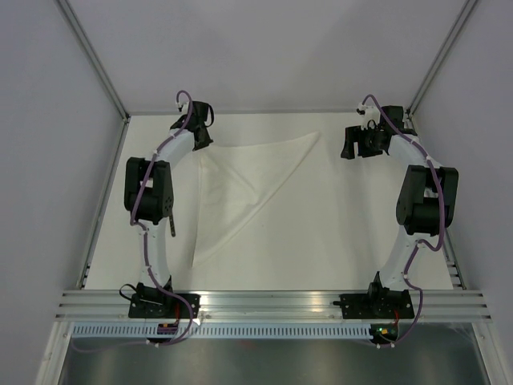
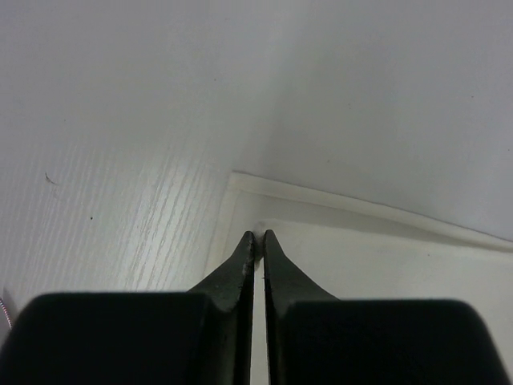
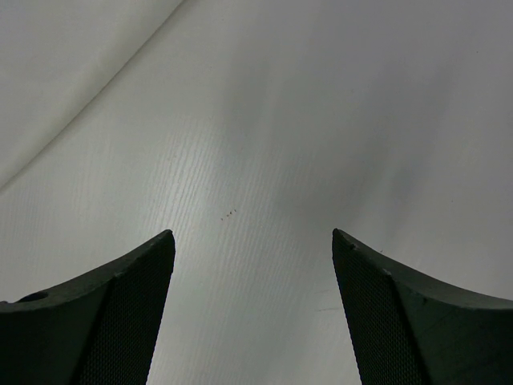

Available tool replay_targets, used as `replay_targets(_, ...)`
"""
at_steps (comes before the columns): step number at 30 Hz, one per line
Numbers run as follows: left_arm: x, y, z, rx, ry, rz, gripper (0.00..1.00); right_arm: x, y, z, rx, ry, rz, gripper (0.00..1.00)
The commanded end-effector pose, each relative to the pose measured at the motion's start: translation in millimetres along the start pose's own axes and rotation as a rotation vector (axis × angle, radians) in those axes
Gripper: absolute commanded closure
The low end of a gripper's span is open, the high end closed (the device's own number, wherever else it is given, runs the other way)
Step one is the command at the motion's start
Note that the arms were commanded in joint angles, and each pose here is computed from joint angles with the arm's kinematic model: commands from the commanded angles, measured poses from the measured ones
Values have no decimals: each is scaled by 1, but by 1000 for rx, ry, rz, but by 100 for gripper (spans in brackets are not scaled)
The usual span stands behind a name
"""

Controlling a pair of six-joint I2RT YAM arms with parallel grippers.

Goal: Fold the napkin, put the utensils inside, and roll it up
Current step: Fold the napkin at the center of the board.

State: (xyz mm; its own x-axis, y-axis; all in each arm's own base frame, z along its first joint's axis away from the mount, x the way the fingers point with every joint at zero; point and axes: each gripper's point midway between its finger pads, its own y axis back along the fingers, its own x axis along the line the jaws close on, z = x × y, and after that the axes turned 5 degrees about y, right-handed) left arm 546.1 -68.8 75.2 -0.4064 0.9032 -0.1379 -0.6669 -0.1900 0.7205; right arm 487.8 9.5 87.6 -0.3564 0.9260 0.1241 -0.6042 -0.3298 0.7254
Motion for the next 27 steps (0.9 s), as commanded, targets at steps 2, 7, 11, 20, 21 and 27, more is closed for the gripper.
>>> replay_targets(2,4,-7,16,-25,52,38,89,3,-1,2,-2,18,18,15)
replay_targets(7,6,-14,12,-14,52,54,58,4,-1,8,-15,29,27,15)
replay_targets(11,7,-7,19,-35,63,59,36,7,-4,13,-32,29,57,15)
replay_targets(20,-10,58,34,-102,62,-22,26,15,-36,54,-153,-88,191,14)
replay_targets(21,-14,77,37,-120,70,-50,26,12,-38,67,-196,-84,192,14)
replay_targets(27,-33,127,-47,-6,113,-218,42,12,-77,76,-200,-207,282,14)
